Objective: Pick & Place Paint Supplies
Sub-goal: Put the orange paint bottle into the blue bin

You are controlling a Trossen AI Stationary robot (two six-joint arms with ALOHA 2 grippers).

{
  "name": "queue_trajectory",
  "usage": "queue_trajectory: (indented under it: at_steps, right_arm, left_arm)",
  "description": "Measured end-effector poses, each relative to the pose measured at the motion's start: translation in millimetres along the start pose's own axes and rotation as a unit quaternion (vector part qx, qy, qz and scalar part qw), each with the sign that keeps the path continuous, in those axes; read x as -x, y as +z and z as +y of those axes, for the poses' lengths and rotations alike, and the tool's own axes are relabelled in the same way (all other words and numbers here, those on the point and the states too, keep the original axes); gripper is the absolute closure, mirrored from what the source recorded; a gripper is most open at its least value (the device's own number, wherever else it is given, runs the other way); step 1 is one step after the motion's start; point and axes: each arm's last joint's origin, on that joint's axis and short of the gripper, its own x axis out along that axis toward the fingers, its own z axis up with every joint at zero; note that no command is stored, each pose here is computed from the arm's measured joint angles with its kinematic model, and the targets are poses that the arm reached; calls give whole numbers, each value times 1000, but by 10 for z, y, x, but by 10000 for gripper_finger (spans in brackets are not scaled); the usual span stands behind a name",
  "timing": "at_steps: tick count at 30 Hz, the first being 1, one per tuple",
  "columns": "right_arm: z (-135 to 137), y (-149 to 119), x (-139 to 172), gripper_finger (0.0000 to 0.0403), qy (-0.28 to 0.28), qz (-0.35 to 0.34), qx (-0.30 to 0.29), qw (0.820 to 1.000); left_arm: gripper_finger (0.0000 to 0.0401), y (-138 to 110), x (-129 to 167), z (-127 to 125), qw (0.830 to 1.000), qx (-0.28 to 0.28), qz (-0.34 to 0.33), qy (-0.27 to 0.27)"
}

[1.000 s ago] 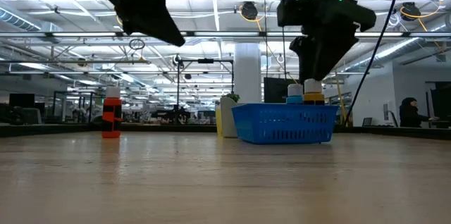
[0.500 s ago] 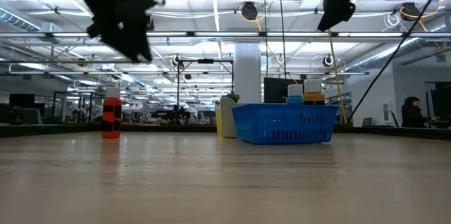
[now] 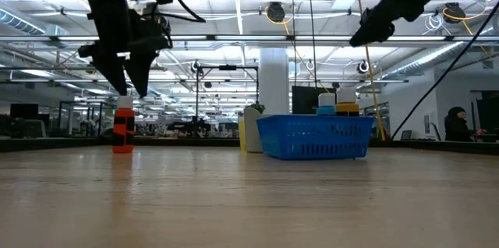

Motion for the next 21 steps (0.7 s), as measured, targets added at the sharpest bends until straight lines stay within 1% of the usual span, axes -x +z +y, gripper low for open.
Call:
queue_trajectory:
  at_steps: [4, 11, 14, 18, 21]
  right_arm:
    - [-8, -59, -35, 156, 0, 7, 2, 1000]
    - [-7, -60, -35, 156, 1, 8, -5, 1000]
    - [-7, -61, -35, 156, 1, 8, -5, 1000]
    - [-7, -61, -35, 156, 1, 8, -5, 1000]
    - [-7, -61, -35, 156, 1, 8, -5, 1000]
  left_arm:
    - [140, 39, -85, 20, 1000, 9, 21, 9]
    - [160, 58, -227, 32, 997, 15, 65, 28]
    - [172, 61, -249, 44, 997, 16, 71, 36]
    - [197, 60, -255, 47, 996, 16, 74, 38]
    - [224, 59, -255, 47, 996, 15, 75, 37]
